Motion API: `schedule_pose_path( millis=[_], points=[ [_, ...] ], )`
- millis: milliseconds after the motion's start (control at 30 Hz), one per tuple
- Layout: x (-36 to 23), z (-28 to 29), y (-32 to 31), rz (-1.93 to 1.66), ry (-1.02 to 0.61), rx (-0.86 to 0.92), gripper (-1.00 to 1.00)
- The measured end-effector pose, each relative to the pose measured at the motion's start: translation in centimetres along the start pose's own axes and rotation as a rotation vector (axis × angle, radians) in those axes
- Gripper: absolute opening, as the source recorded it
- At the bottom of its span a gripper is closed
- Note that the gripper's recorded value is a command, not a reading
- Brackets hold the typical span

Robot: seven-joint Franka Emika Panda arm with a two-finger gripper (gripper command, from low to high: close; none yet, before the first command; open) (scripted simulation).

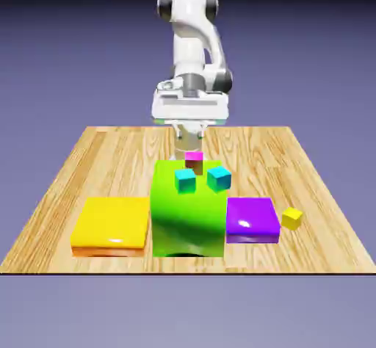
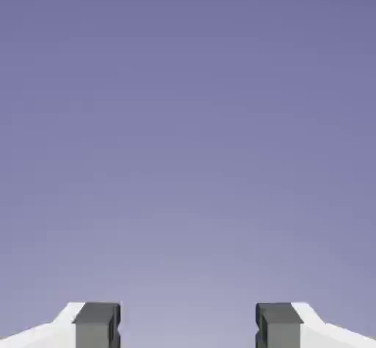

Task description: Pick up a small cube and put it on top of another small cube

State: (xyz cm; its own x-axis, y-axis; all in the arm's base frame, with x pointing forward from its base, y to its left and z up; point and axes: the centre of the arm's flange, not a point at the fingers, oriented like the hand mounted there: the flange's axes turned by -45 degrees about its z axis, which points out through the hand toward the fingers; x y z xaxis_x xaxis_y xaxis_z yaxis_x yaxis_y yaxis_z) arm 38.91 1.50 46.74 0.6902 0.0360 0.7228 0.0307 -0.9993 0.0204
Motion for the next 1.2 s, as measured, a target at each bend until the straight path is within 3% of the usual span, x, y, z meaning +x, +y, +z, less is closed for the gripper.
schedule_pose_path(
  millis=[300, 600, 900, 1200],
  points=[
    [3.3, -4.6, -8.6, 0.113, 0.069, -0.009, 0.00],
    [3.1, -7.5, -18.7, 0.208, 0.108, -0.032, 0.00],
    [-1.1, -7.3, -28.9, 0.290, 0.114, -0.085, 0.00],
    [-8.9, -3.3, -37.3, 0.368, 0.094, -0.183, 0.00]
  ],
)
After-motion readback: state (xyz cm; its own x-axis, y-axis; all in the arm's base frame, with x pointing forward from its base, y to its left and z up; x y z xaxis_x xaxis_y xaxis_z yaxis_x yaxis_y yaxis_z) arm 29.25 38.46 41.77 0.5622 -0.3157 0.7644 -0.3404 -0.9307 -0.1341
